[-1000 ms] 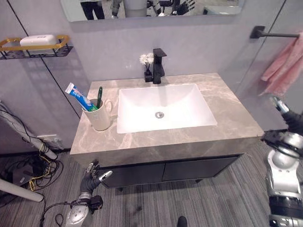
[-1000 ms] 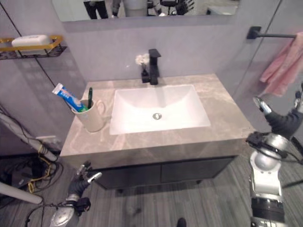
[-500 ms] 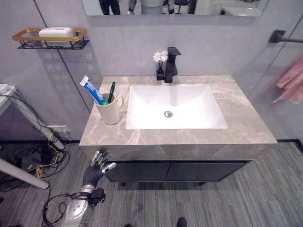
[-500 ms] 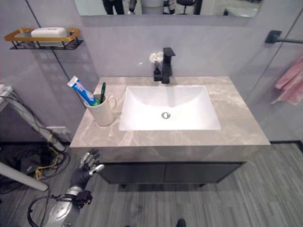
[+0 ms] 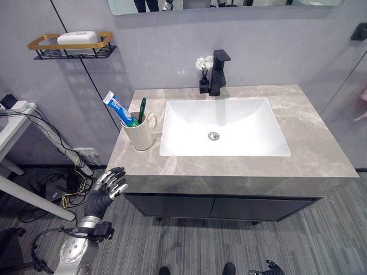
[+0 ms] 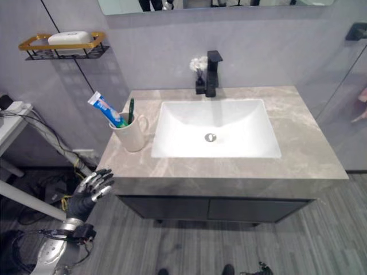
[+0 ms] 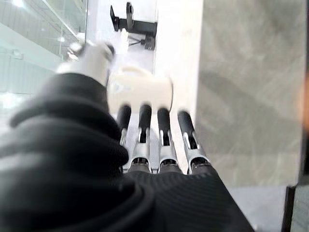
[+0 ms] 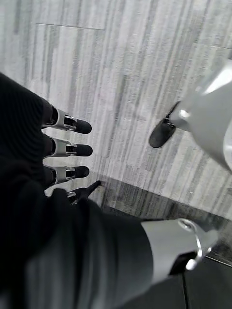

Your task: Put brush and paste in cup on sink, flatten towel.

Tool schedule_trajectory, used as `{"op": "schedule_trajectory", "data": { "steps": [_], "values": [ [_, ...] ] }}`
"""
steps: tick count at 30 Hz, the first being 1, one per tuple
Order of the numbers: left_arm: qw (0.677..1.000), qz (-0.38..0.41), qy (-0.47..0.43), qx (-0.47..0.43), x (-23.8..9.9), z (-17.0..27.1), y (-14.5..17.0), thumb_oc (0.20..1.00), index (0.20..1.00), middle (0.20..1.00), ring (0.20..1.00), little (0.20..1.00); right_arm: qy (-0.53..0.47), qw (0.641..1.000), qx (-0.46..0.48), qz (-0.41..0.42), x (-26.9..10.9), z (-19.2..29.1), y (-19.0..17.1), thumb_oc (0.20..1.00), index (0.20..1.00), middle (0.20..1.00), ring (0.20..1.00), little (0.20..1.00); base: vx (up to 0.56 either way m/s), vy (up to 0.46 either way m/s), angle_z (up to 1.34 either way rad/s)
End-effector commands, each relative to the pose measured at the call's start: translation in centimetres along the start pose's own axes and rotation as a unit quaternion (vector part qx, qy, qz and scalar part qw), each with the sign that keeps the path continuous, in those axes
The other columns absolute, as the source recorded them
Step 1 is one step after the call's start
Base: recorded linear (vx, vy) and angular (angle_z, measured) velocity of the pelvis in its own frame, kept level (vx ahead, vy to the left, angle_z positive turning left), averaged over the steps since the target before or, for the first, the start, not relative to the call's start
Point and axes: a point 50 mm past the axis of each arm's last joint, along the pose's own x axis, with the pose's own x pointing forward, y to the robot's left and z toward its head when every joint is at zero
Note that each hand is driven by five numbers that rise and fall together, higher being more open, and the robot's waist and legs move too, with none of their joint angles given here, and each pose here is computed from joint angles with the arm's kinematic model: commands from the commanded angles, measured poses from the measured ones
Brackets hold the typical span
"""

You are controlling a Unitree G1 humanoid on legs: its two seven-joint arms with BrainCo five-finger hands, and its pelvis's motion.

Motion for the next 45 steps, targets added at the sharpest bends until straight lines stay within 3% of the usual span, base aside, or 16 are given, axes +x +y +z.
{"op": "schedule_trajectory", "data": {
  "steps": [1,9,30,45],
  "values": [
    [0.998,-0.025,-0.058,0.008,0.9,3.0,0.2,0.200,0.200,0.200,0.200,0.200,-0.019,0.999,0.019,-0.017,0.4,1.9,-0.2,1.000,1.000,1.000,1.000,1.000,0.00,0.000,0.00],
    [0.996,-0.049,-0.068,0.021,2.1,4.8,0.7,0.200,0.200,0.200,0.200,0.200,-0.014,1.000,-0.005,-0.009,0.5,1.7,-0.3,1.000,1.000,1.000,1.000,1.000,0.00,-0.002,0.00],
    [0.998,-0.028,-0.047,0.010,4.5,3.8,0.5,0.200,0.200,0.200,0.200,0.200,-0.013,0.999,-0.035,-0.003,0.5,1.8,-0.7,1.000,1.000,1.000,1.000,1.000,0.00,0.000,-0.01],
    [0.999,0.007,-0.042,0.007,6.2,4.2,2.1,0.200,0.200,0.200,0.200,0.200,-0.018,1.000,0.010,0.000,0.5,2.2,-0.5,1.000,1.000,1.000,1.000,1.000,0.00,0.000,-0.02]
  ]
}}
